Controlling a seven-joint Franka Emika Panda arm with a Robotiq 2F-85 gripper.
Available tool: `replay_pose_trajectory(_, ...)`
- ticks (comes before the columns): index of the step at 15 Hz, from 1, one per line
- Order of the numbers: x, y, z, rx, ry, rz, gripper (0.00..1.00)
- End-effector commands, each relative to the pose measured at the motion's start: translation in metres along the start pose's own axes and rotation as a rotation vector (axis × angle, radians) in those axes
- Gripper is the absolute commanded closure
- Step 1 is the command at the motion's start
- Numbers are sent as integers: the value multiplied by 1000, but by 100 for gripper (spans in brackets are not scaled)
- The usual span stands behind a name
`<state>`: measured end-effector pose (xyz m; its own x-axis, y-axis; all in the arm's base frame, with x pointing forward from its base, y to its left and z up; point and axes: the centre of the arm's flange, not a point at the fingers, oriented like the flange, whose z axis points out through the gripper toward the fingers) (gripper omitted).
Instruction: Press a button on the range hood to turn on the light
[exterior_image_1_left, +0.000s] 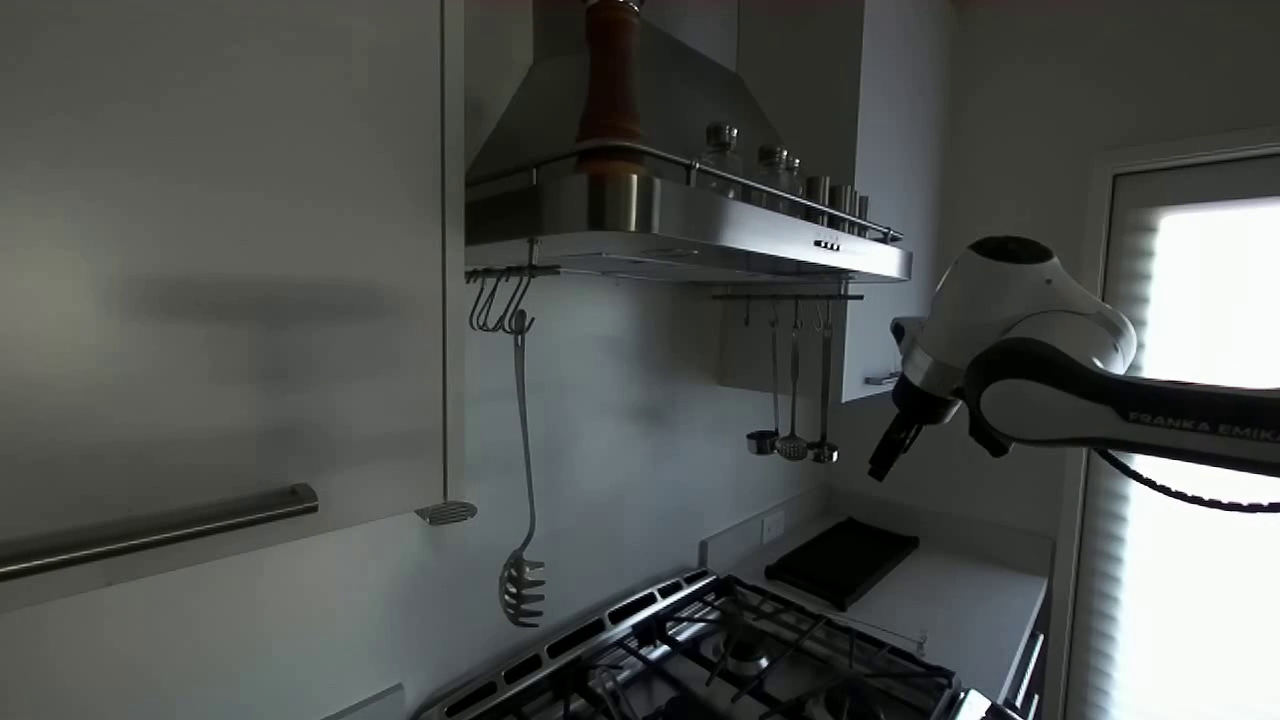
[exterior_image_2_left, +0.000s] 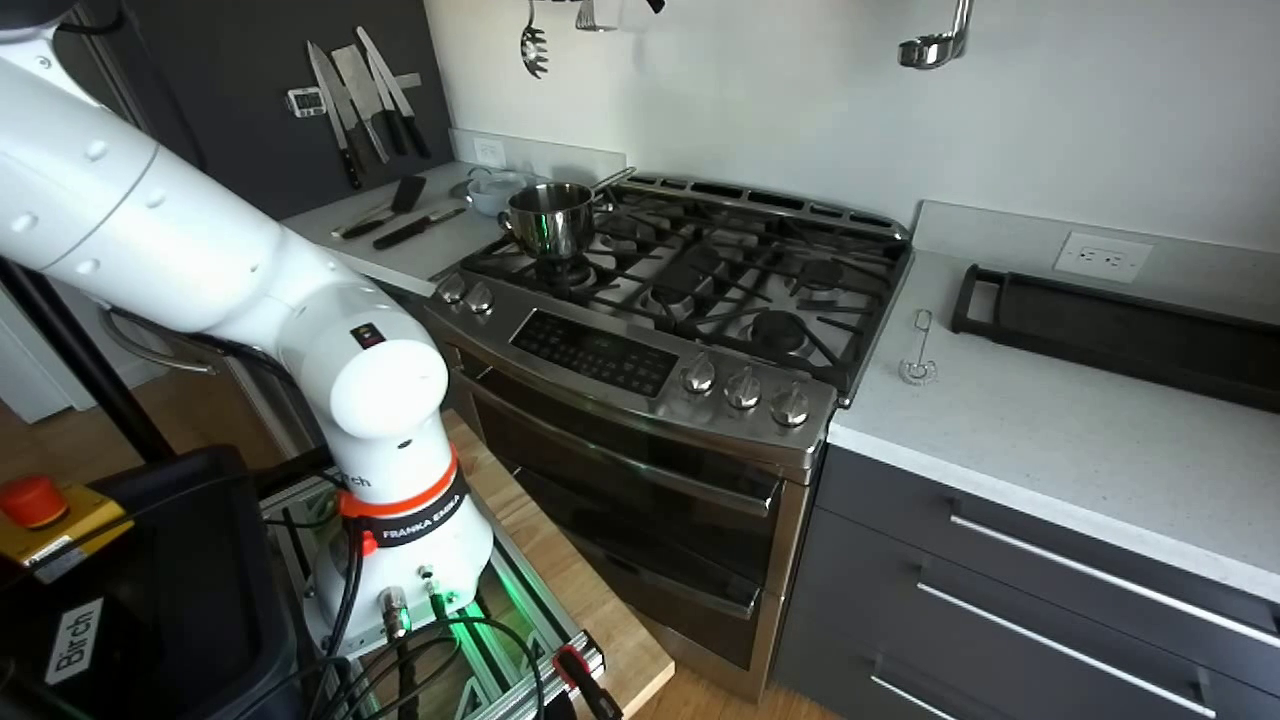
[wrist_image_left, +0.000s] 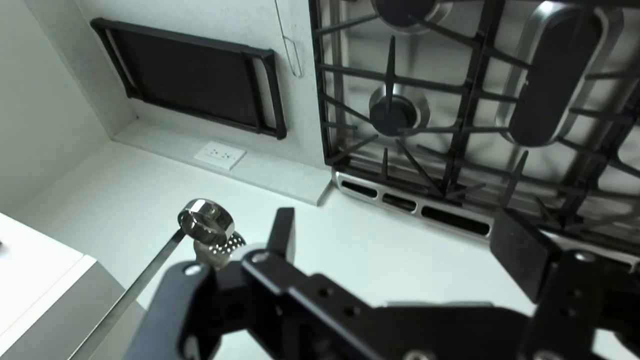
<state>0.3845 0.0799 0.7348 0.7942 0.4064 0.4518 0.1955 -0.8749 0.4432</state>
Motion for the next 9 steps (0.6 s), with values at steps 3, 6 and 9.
replay_pose_trajectory(3, -3, 1, -45, 97, 86, 139, 0)
replay_pose_trajectory(6, -1, -2, -65, 118, 120, 168, 0)
replay_pose_trajectory(9, 0, -5, -84, 110, 156, 179, 0)
